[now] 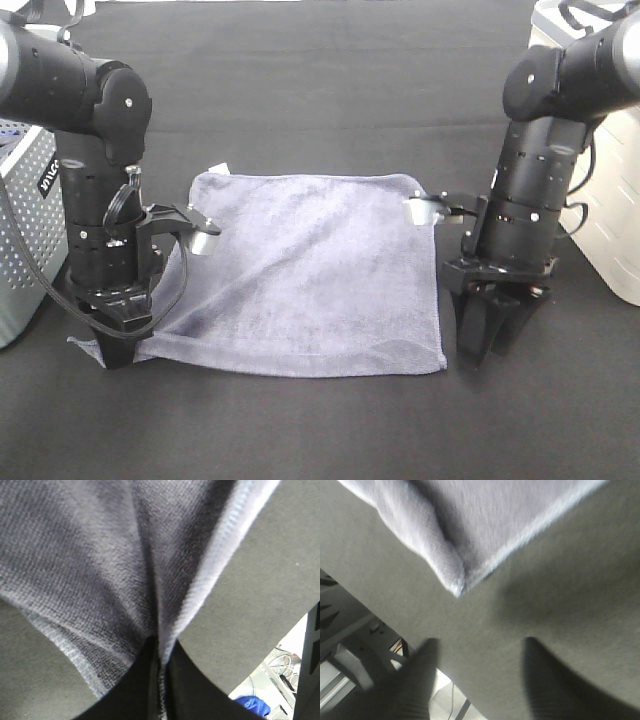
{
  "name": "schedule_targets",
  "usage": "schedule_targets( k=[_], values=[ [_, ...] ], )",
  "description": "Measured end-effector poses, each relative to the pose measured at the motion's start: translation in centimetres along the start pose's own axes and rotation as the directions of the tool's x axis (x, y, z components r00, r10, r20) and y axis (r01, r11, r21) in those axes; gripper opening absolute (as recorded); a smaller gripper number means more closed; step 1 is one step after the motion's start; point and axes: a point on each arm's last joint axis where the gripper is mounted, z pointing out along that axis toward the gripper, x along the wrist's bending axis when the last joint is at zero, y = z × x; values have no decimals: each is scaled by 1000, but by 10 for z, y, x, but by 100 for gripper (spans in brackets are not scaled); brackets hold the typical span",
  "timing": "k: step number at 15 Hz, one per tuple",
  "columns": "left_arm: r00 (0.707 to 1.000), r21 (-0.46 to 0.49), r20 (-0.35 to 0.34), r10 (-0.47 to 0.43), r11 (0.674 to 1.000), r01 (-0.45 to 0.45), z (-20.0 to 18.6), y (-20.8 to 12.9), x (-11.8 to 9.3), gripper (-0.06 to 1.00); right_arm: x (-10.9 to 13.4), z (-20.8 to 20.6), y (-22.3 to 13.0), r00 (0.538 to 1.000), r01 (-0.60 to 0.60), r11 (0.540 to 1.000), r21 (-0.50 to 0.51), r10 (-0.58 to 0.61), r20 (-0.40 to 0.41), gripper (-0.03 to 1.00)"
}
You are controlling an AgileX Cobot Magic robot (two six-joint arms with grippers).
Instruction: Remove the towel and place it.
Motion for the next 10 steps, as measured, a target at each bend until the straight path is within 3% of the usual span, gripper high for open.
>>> schedule_targets(
  k=[2,6,8,10],
  values=[
    [1000,-2,3,-1,1000,1,0,0,0,2,1,-1,-2,1000,-23,1000,-2,23,1,64],
    [998,-4,11,-58,998,58,0,0,-1,5,10,-18,-8,999,-31,998,-62,32,10,66],
    [993,-3,12,-114,993,114,0,0,-1,19,16,-22,-7,997,-74,993,-95,71,-34,66],
    [988,-2,14,-156,988,156,0,0,-1,42,20,-23,-5,993,-104,988,-111,96,-75,66]
  ],
)
